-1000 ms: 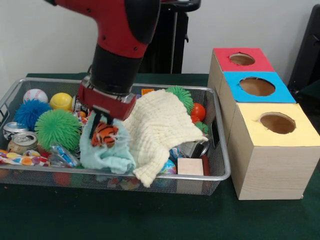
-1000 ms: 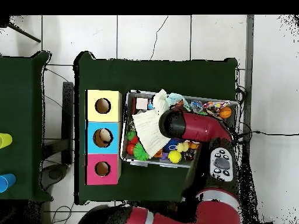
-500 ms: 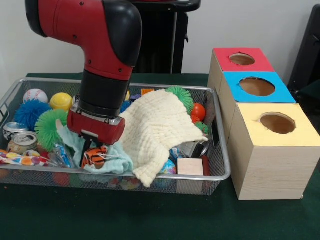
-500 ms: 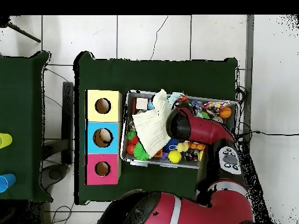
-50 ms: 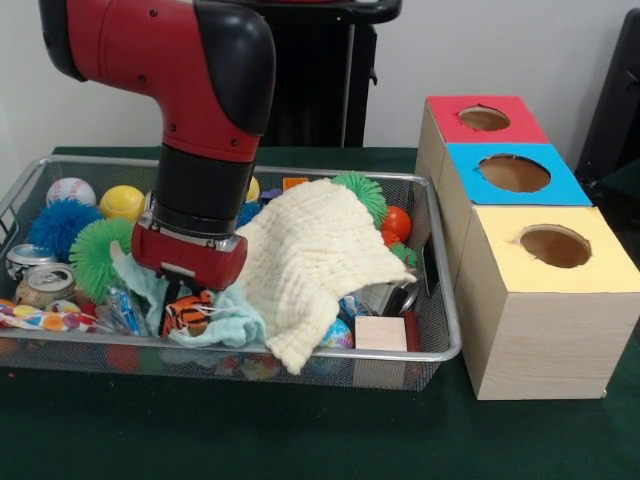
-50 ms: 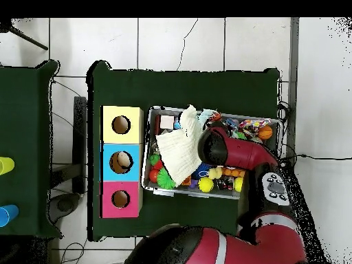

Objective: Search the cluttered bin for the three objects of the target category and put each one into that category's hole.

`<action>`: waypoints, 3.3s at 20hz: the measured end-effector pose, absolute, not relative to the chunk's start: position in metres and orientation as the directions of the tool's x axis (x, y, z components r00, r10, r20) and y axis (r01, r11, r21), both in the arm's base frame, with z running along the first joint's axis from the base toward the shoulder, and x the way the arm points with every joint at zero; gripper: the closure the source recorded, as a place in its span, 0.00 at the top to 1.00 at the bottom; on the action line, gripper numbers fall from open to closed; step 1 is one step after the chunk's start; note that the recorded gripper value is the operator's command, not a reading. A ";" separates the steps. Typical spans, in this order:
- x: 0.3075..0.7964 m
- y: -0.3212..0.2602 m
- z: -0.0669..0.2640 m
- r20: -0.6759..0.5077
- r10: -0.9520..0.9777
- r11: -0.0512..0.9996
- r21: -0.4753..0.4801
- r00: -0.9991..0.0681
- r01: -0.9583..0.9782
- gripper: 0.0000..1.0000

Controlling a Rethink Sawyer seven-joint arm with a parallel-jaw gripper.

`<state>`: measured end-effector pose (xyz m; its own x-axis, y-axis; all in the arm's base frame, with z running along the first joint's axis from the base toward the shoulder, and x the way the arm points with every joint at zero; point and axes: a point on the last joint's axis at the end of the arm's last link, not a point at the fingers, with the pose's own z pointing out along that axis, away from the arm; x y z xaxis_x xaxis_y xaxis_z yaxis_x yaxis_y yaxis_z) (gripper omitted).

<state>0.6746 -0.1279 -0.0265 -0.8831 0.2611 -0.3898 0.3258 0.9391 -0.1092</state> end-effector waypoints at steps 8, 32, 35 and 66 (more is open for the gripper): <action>0.676 -0.128 -0.023 -0.372 0.265 0.938 -0.113 -0.890 0.326 1.00; 0.708 -0.073 0.029 -0.255 0.300 0.946 -0.043 -0.919 0.320 1.00; 0.717 -0.075 0.026 -0.326 0.285 0.949 -0.032 -0.901 0.312 1.00; 0.752 -0.032 0.032 -0.341 0.149 0.967 -0.146 -0.928 0.209 1.00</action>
<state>0.7520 -0.0321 0.0315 -0.9281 0.1492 -0.3411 0.2092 0.9669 -0.1463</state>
